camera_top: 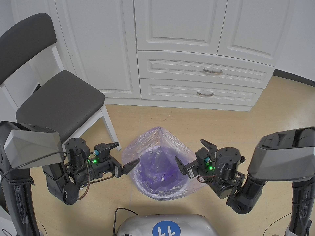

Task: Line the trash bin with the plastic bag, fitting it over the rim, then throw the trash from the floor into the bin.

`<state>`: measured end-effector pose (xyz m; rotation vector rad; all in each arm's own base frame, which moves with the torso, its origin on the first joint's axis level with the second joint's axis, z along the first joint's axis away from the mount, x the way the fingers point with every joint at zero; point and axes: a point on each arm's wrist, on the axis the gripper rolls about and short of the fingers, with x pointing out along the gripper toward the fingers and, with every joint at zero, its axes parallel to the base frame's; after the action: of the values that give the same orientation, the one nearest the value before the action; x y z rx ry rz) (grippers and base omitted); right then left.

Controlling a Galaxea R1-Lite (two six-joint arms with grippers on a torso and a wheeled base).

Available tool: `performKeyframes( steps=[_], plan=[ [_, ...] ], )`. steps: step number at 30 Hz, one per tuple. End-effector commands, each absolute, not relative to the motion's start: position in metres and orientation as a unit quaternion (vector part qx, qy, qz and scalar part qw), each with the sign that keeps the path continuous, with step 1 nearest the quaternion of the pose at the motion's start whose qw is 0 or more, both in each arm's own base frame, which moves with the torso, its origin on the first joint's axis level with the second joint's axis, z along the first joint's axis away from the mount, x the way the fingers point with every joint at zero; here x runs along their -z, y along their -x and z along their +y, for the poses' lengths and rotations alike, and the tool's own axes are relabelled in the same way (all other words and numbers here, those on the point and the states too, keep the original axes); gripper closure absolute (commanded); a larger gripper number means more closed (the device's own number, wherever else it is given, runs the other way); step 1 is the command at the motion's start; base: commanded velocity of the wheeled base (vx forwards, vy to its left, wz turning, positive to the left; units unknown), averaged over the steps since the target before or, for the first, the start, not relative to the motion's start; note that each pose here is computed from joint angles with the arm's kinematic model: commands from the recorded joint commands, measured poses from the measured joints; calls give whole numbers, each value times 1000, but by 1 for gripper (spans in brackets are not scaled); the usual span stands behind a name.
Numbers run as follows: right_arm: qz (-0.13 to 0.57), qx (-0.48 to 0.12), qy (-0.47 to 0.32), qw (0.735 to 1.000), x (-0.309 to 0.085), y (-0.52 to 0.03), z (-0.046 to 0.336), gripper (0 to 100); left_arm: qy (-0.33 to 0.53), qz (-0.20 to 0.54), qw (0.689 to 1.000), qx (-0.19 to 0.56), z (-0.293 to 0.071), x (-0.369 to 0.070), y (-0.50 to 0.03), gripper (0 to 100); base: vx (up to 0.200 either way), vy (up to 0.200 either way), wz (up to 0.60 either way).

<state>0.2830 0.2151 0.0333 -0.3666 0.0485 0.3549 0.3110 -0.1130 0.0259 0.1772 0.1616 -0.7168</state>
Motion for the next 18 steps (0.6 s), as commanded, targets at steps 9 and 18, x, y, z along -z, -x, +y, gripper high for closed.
performKeyframes(
  steps=[9,18],
  plan=[
    [114,-174,134,969,-80,-275,188,0,67,238,940,234,-182,-119,-309,0,0,0,0],
    [211,-208,48,954,-53,-300,211,0,114,319,926,164,-172,-96,-354,0,0,0,0]
  ],
)
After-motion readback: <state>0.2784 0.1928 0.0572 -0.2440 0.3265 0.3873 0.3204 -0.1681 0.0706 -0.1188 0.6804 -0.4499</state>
